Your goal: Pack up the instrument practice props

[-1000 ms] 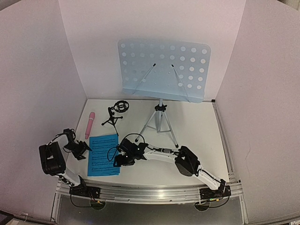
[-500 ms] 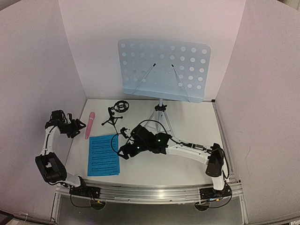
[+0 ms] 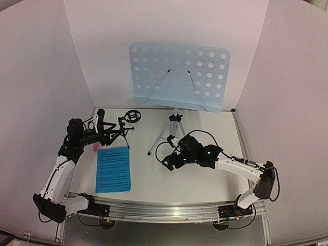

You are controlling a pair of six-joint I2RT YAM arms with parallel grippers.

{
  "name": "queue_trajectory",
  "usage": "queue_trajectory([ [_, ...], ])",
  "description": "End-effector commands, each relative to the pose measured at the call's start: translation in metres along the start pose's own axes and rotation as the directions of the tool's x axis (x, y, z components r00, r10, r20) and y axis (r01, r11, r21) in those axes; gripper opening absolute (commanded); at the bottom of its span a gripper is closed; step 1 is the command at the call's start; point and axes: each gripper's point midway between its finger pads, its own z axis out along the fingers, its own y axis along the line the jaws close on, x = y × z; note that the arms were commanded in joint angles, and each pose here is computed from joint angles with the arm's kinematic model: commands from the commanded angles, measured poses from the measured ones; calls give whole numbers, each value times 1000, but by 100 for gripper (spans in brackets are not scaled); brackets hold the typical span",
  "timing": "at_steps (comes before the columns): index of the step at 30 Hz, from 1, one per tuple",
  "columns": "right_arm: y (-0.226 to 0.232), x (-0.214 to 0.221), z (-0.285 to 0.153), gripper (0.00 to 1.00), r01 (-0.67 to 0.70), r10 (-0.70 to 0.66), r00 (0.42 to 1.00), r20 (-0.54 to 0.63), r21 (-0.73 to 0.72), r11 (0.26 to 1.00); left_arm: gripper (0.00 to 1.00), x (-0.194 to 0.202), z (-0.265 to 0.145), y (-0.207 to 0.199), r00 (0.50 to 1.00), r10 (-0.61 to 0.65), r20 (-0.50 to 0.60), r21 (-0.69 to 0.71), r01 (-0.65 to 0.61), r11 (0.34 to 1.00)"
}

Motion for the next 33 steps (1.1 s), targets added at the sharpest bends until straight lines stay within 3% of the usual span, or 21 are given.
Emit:
queue_trajectory([
  [1,-31,-3,-31,96,-52,48,996,69,44,998,73,-25,53,-22,972,203,119,91,-214,973],
  [12,-102,-13,-57,96,-228,211,965,156,105,968,74,-26,146,-78,909,267,321,163,-331,930],
  [19,-135,-31,-65,96,-326,309,930,201,56,944,76,-26,190,-65,903,206,377,113,-265,958],
  [33,-161,-47,-58,96,-331,326,918,226,-17,944,80,-49,249,-42,858,92,506,19,-118,993],
])
